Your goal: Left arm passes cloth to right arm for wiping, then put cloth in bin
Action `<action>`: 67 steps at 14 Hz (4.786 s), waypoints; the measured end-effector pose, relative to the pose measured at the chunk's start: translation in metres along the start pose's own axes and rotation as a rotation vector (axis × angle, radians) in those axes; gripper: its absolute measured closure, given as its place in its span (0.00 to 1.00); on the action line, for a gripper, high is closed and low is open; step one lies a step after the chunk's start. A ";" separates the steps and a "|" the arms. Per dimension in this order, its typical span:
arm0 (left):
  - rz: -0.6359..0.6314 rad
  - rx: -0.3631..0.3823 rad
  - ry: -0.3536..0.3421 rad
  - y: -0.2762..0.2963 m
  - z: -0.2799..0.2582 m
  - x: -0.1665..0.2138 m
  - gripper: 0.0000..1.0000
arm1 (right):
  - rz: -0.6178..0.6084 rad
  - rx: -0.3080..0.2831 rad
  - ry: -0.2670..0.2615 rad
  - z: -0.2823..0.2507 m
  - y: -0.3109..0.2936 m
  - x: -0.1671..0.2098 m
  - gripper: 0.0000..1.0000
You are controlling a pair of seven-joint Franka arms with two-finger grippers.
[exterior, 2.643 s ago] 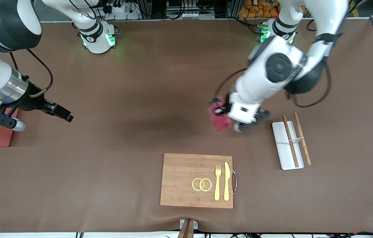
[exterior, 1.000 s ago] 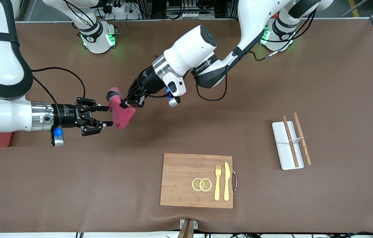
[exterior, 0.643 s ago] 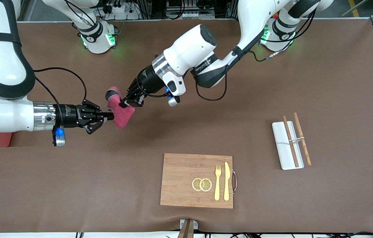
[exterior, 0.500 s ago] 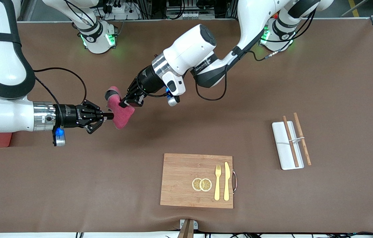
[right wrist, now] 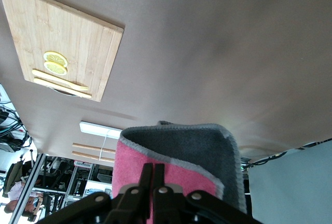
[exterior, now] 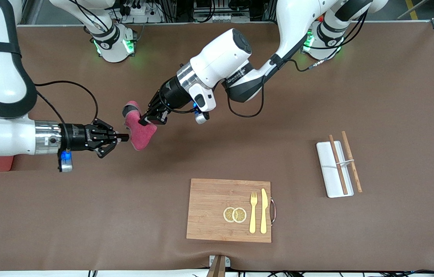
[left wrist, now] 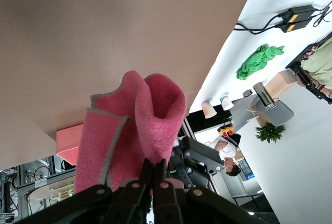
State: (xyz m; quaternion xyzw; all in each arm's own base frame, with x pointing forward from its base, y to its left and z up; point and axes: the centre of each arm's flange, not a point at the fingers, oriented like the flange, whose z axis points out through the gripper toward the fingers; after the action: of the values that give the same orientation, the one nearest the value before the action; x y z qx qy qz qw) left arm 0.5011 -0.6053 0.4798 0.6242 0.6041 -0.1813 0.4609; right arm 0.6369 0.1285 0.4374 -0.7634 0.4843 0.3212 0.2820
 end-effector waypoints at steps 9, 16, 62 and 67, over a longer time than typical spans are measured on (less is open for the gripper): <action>-0.002 0.002 0.003 0.000 0.002 0.003 0.97 | -0.016 -0.032 0.004 0.038 -0.005 -0.011 0.00; -0.004 0.005 0.006 -0.001 0.004 0.005 0.97 | -0.044 -0.017 0.042 0.077 -0.015 -0.032 0.05; 1.206 1.121 0.502 0.220 -0.472 0.205 0.00 | -0.907 -0.604 0.747 -0.066 0.167 0.318 0.94; 1.146 1.102 0.486 0.208 -0.471 0.200 0.00 | -0.781 -0.524 0.791 0.059 0.100 0.255 0.94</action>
State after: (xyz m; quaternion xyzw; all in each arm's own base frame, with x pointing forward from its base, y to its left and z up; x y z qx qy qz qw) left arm 0.5778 -0.0815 0.6375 0.9933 0.0999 -0.0485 -0.0335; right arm 0.6152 -0.0078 0.1932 -0.9897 0.1418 -0.0049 -0.0191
